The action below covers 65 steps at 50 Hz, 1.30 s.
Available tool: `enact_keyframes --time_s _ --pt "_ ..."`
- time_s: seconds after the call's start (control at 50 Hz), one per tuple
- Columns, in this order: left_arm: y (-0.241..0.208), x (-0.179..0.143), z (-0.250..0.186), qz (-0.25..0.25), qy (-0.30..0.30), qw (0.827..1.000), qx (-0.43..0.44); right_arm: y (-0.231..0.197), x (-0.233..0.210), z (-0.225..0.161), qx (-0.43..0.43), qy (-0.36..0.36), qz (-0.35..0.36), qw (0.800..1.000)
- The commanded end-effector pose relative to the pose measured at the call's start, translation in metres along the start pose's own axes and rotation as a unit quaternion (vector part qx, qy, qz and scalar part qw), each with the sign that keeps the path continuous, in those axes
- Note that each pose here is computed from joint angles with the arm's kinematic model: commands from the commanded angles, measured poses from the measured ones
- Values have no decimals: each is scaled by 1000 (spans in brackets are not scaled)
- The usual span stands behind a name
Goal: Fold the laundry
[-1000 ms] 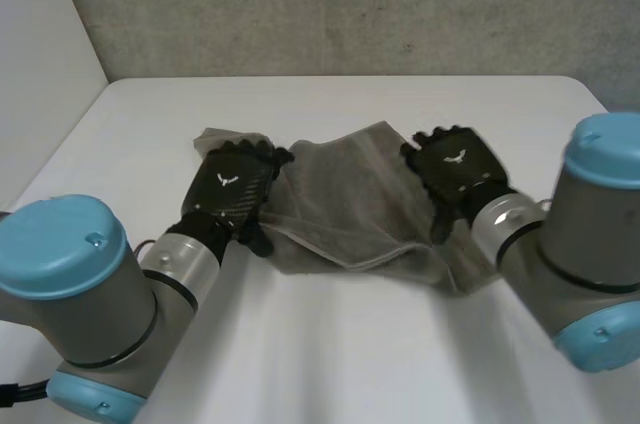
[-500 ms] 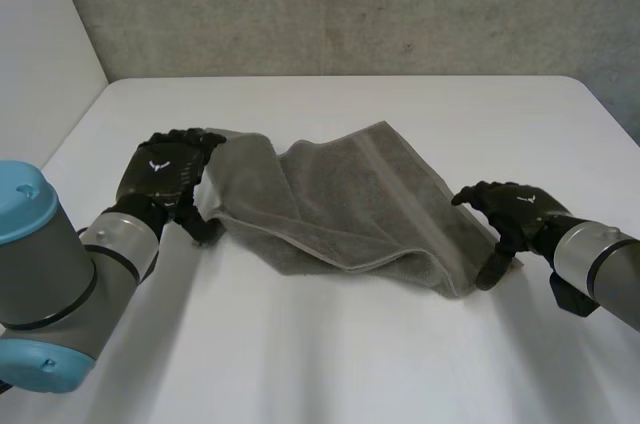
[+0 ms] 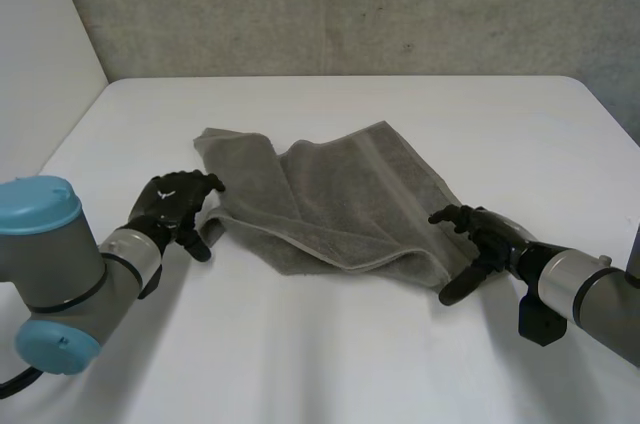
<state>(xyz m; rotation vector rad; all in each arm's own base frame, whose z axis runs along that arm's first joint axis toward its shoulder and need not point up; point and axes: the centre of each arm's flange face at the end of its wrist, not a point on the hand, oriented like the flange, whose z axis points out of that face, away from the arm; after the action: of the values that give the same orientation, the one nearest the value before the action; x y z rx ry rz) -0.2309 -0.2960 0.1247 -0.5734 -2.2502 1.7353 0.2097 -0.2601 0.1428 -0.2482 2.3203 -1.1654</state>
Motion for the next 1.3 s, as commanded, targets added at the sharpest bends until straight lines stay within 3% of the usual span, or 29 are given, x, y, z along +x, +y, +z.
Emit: enact_keyframes --time_s 0.02,0.38,0.86,0.96,1.0,1.08,1.1,1.14,1.16,1.2,1.22,1.3 --pt "0 -1 10 6 -4 1000 26 4 7 5 3 26 6 1000" --pt "4 -2 16 7 -4 999 34 22 -12 32 8 -3 -14 1000" --pt "17 2 29 8 2 1000 28 20 -10 38 27 2 -24 999" --pt "6 0 29 13 -12 999 41 5 -9 38 47 2 -25 999" --pt "-25 -3 20 20 -35 996 78 -5 -13 36 62 -2 -33 998" --pt "-72 -10 0 24 -59 988 140 -74 -34 1 176 -17 -84 981" --pt "-94 -12 -11 27 -66 983 171 -74 -34 1 176 -17 -84 981" --pt "-115 -12 -25 32 -69 976 202 -132 -47 -40 275 -9 -144 951" --pt "-136 -12 -39 37 -73 968 235 -132 -47 -41 275 -9 -144 951" --pt "-157 -11 -55 42 -75 960 266 -166 -66 -83 323 1 -221 920" --pt "-173 -9 -70 45 -77 953 290 -166 -67 -83 323 1 -222 920" --pt "-194 -7 -94 50 -76 945 314 -182 -80 -115 312 34 -333 889"
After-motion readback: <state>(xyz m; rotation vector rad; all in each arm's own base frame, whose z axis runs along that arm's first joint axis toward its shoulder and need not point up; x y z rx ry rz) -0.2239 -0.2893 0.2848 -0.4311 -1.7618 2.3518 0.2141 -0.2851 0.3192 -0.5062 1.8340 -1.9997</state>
